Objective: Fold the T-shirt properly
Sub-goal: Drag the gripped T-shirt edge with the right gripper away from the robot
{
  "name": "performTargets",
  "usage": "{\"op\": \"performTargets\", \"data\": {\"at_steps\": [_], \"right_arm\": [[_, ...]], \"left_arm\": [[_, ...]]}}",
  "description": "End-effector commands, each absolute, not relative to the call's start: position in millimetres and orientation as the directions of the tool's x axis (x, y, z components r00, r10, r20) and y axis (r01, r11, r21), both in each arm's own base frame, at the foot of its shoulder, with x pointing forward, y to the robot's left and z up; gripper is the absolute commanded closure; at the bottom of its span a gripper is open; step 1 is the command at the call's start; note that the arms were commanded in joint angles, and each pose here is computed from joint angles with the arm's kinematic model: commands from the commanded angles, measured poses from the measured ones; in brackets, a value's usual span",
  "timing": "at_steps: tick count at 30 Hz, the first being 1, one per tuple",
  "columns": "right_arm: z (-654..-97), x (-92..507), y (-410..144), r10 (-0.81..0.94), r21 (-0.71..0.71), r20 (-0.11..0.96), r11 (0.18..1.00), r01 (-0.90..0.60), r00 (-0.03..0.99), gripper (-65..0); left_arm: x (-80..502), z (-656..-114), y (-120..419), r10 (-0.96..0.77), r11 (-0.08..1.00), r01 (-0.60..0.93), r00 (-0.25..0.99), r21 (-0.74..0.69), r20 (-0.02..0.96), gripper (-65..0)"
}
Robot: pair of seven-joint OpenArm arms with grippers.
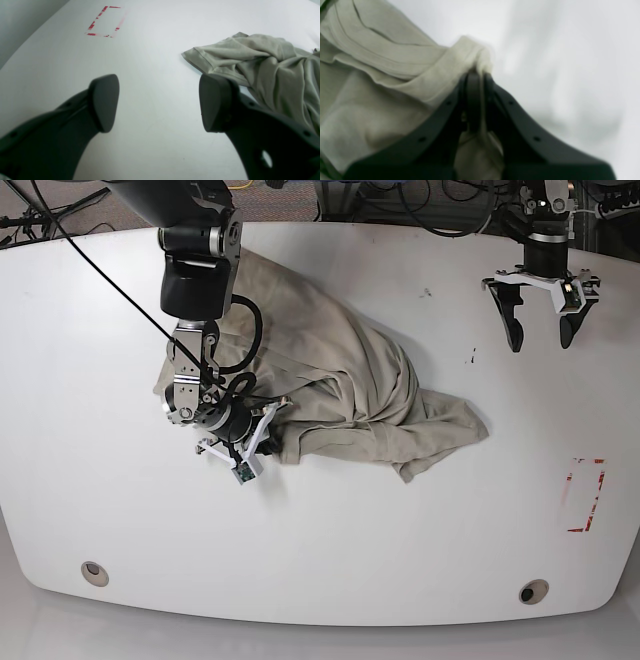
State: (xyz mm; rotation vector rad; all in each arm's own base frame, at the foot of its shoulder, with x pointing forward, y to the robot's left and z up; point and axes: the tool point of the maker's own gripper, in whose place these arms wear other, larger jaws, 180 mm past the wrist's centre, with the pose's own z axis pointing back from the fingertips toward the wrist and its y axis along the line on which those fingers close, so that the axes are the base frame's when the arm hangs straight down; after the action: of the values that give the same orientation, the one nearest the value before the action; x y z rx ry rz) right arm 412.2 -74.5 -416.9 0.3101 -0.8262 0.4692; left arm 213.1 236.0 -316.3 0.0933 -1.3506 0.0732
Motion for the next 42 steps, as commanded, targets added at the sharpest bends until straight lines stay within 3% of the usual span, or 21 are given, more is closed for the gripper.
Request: {"op": "performTargets", "data": {"at_steps": [1, 11, 20, 29, 42], "right_arm": [[-394.8, 426.7, -78.1, 0.297, 0.030, 0.788, 0.857, -0.515, 0.540, -0.5], [-329.1, 435.8, -65.8, 0.391, -0.126, 0.814, 0.841, -0.526, 0.430, 0.0], [-243.1, 444.9, -31.8, 0.542, -0.347, 0.808, 0.755, -0.557, 0.232, 0.0], [-155.7, 459.0, -12.5, 0.583, -0.487, 0.810, 0.727, -0.485, 0.060, 0.0], [-33.0, 463.5, 20.1, 0.610, -0.646, 0.760, 0.667, -0.373, -0.225, 0.0]], "left_arm": [[214.5, -307.0, 234.9, -0.008, 0.995, -0.097, 0.185, 0.026, 0.983, -46.5], [219.8, -324.1, 210.1, 0.050, 0.998, 0.023, 0.294, -0.059, 0.954, -46.5], [213.3, -339.6, 183.7, 0.059, 0.981, 0.148, 0.399, -0.127, 0.915, -46.5], [205.5, -339.3, 154.2, 0.028, 0.937, 0.307, 0.405, -0.165, 0.914, -46.5], [203.2, -347.1, 132.5, 0.035, 0.908, 0.365, 0.424, -0.206, 0.905, -46.5]]}}
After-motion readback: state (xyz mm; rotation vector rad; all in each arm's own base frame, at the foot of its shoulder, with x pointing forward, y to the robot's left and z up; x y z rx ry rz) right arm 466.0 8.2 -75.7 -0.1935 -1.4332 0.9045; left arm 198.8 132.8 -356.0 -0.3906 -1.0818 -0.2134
